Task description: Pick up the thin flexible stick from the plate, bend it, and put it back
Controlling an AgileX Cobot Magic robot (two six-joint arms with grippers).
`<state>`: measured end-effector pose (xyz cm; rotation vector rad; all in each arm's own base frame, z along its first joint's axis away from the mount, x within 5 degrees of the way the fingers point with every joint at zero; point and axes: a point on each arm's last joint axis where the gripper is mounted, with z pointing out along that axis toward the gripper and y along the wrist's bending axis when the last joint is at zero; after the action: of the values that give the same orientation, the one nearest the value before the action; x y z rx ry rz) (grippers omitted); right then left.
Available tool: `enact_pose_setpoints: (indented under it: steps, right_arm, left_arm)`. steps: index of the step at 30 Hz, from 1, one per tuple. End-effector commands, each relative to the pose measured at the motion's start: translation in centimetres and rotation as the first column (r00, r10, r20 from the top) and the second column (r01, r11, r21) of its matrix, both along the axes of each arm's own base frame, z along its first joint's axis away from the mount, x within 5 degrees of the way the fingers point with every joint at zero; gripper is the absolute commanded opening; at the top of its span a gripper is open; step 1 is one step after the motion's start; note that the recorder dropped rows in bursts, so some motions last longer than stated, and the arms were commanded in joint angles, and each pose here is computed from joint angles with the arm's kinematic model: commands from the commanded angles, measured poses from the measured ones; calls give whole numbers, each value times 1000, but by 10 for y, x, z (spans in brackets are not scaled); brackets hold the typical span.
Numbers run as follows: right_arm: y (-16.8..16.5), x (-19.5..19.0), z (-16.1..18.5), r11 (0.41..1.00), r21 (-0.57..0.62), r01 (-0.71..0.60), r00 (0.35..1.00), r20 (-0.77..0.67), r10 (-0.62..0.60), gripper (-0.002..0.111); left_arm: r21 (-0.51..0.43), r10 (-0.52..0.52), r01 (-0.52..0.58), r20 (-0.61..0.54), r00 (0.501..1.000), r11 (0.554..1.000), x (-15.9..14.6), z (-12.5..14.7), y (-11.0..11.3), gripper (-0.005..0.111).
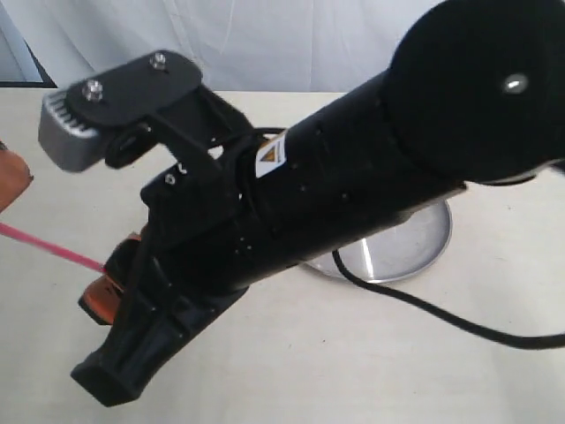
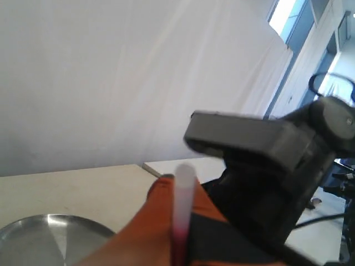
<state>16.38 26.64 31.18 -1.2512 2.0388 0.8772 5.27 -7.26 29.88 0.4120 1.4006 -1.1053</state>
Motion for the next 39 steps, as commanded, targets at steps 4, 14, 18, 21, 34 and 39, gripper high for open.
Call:
enact_pose_setpoints:
  steps: [4, 14, 18, 21, 34, 39]
  right_arm:
    - [-10, -9, 27, 995, 95, -30, 997, 72, 23, 48]
    - [4, -5, 18, 987, 136, -80, 995, 74, 70, 0]
    - [3, -6, 17, 988, 124, -93, 994, 74, 84, 0]
    - [3, -5, 17, 988, 121, -94, 993, 77, 85, 0]
    - [-10, 17, 8, 986, -26, 167, 976, 147, -162, 0]
    - [-19, 26, 4, 965, -107, 241, 948, 240, -210, 0]
  left_arm:
    - [-1, -18, 18, 0, 1000, 1000, -1, 0, -1, 0]
    - [-16, -43, 43, 6, 999, 999, -3, 2, -2, 0]
    - [-16, -35, 35, 4, 999, 999, -3, 1, -1, 0]
    - [-16, -17, 17, -1, 1000, 1000, -1, 1, -1, 0]
    - [18, 12, -12, -7, 1000, 1000, 1, -2, 0, 41]
    - [25, 33, -33, -12, 999, 999, 2, -2, 1, 50]
